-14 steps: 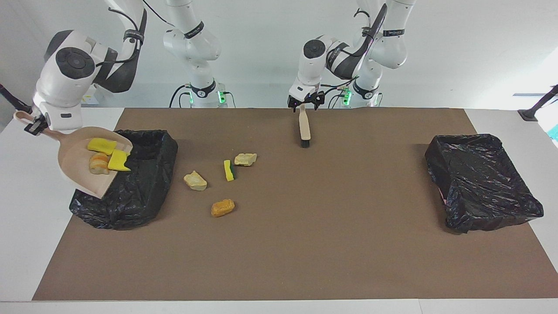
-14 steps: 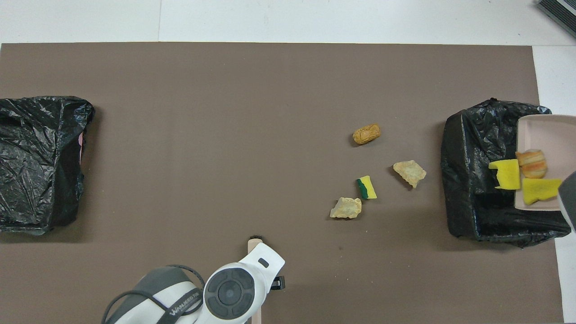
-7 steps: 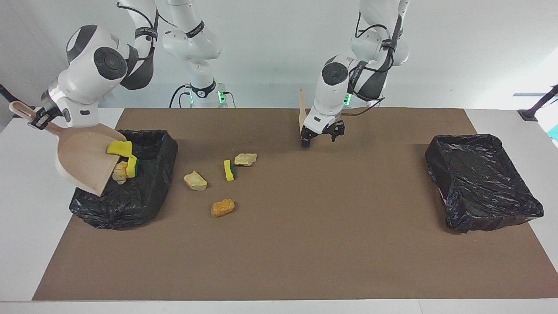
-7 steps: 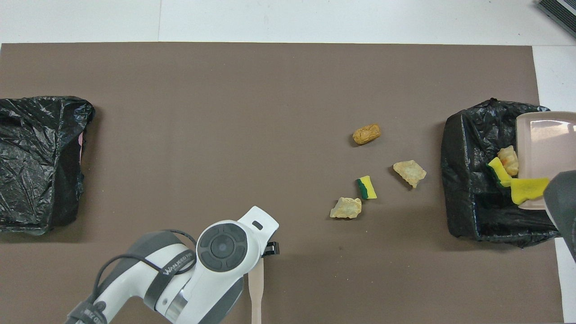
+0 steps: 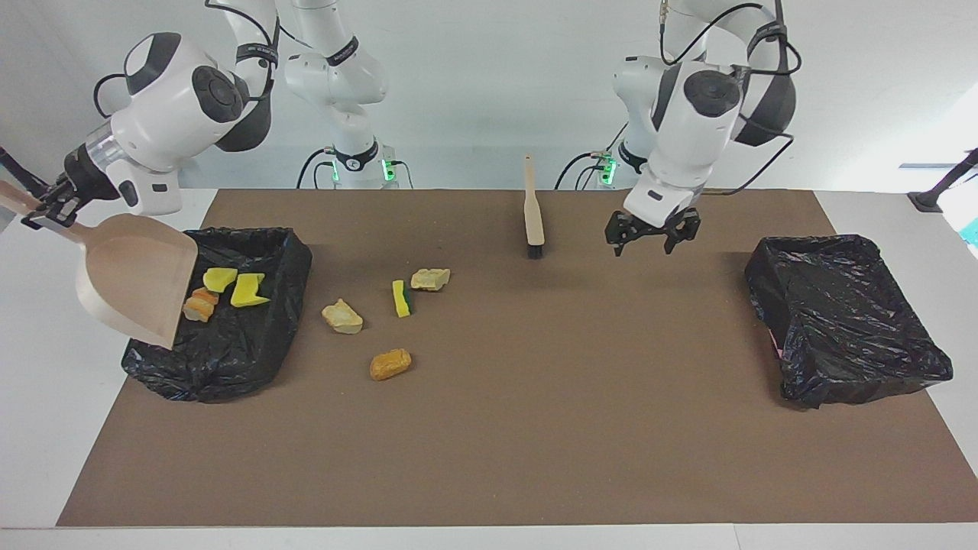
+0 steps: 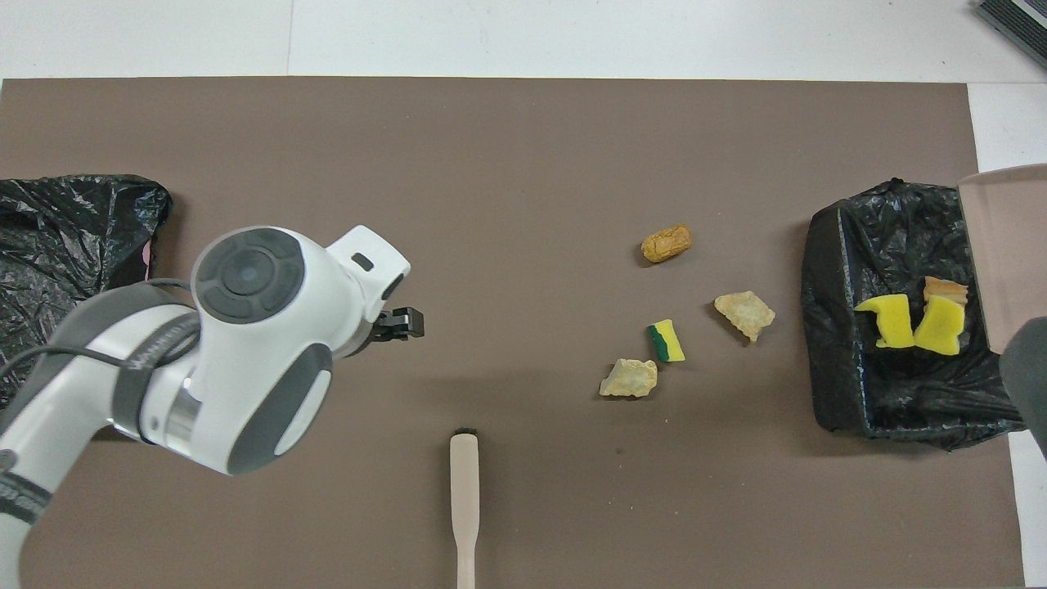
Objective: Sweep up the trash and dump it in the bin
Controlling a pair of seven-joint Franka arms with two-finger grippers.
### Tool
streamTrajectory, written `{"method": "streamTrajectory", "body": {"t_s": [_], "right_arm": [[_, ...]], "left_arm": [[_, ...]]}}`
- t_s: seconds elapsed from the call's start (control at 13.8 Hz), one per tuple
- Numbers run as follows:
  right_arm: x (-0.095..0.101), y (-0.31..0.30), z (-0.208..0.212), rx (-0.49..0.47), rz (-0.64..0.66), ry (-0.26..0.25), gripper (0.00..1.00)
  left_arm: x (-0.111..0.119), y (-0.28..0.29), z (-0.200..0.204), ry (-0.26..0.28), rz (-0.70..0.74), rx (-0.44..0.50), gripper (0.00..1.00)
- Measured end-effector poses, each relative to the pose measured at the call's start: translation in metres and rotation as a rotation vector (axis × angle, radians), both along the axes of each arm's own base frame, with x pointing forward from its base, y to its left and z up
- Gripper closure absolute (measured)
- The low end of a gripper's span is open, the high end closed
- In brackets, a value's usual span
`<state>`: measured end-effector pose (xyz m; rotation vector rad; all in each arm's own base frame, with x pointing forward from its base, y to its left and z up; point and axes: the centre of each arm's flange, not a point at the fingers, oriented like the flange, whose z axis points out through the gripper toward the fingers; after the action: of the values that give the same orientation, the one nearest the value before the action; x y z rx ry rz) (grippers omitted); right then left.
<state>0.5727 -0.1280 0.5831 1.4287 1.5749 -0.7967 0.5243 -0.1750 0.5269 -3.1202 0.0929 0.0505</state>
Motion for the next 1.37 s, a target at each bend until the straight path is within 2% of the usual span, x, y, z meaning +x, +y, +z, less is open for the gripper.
{"method": "streamTrajectory", "body": {"t_s": [0.22,0.51,0.65,0.87,0.94,1.16,1.37], "right_arm": [[-0.001,0.003,0.000,0.077,-0.007,0.011,0.69],[-0.007,0.006,-0.010,0.229,-0.060,0.044,0.69],[-0.009,0.017,-0.017,0.324,-0.088,0.056,0.69],[-0.013,0.034,-0.028,0.501,-0.145,0.059,0.69],[-0.014,0.037,-0.031,0.551,-0.184,0.041,0.69],[-0.018,0.050,-0.035,0.644,-0.345,-0.074,0.69],[-0.026,0.098,-0.044,0.711,-0.573,-0.174,0.69]], "left_arm": [[-0.007,0.041,0.047,-0.009,-0.014,-0.004,0.00],[-0.033,0.089,0.091,-0.001,-0.052,-0.005,0.00],[-0.039,0.106,0.110,-0.014,-0.045,-0.009,0.00],[-0.034,0.113,0.127,-0.047,-0.036,-0.014,0.00],[-0.030,0.113,0.128,-0.050,-0.036,-0.014,0.00],[-0.009,0.124,0.132,-0.055,-0.014,-0.014,0.00],[0.008,0.135,0.136,-0.048,-0.037,-0.013,0.00]]}}
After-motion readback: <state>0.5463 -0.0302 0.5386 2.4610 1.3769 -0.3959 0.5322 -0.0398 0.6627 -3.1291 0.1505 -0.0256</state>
